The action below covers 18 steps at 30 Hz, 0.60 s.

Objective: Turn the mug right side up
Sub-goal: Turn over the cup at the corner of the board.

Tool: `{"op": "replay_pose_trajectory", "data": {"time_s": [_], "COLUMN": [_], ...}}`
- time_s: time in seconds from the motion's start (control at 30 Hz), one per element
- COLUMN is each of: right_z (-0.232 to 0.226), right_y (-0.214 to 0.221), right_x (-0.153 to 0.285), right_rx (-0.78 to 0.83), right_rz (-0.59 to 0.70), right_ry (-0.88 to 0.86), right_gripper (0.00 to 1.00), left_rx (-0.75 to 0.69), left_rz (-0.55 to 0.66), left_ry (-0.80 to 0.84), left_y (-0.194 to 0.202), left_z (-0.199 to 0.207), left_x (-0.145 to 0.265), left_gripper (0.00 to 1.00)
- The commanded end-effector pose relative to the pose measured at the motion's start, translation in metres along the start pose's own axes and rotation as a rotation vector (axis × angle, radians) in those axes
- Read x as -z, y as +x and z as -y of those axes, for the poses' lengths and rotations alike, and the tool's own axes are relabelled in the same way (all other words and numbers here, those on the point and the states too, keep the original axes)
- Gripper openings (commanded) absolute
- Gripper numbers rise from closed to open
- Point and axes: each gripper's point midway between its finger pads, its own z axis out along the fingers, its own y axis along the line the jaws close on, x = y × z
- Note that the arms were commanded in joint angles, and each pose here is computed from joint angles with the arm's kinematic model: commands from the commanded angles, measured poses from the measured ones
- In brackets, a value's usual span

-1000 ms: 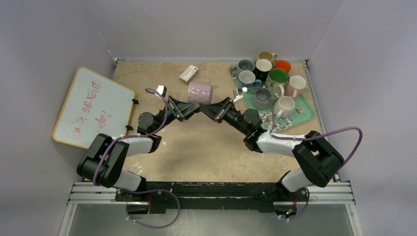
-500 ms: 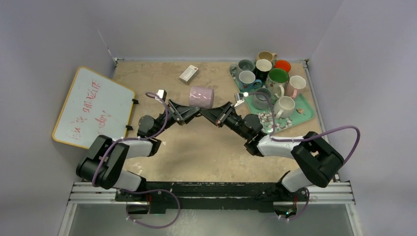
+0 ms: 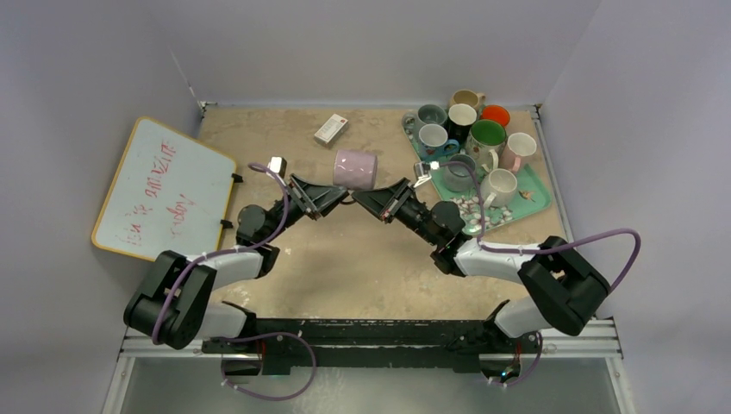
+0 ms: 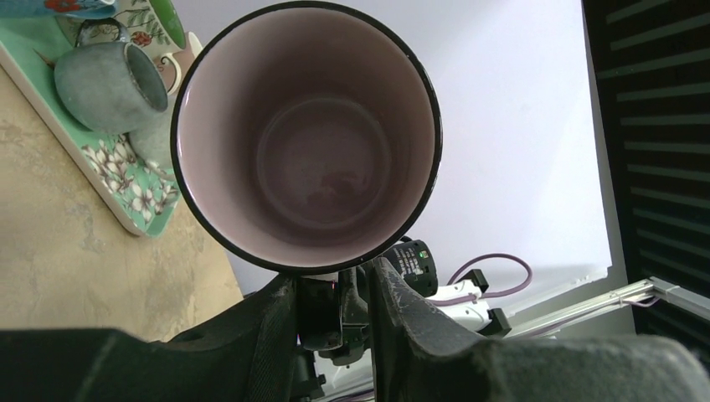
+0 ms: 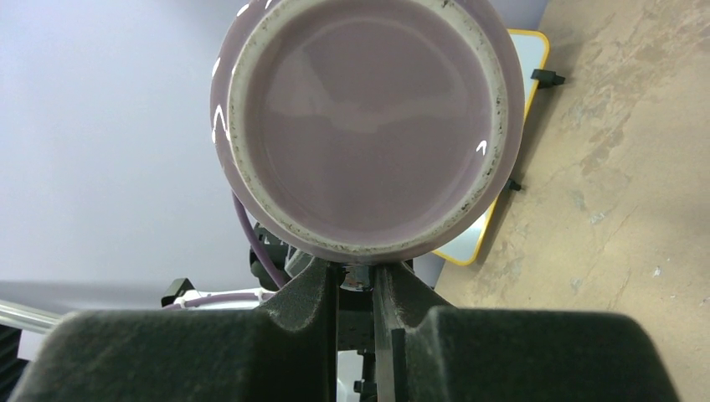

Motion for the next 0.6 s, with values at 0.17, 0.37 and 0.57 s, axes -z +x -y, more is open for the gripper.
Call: {"op": "replay_pose_trajectory", "data": {"time_s": [0.17, 0.37, 0.57], "right_z": [-0.030, -0.028, -0.020], "right_y": [0.005, 0.008, 0.012], "right_x": [-0.005, -0.009, -0.007], "right_rx": [0.026, 0.035, 0.066], "right_rz": [-0.033, -0.059, -0.076], "right_ry": [-0.104, -0.087, -0.065], "right_gripper": [0.00, 0.00, 0.02], "left_rx": [-0.084, -0.118, -0.168], "left_rz": [0.035, 0.003, -0.029], "left_ry": [0.072, 0.043, 0.039], "left_y": [-0.014, -0.011, -0.007], "left_z": [0.024, 0.022, 0.026], "left_x": [-0.008, -0.011, -0.012], "left_gripper": [0.16, 0.00, 0.00]}}
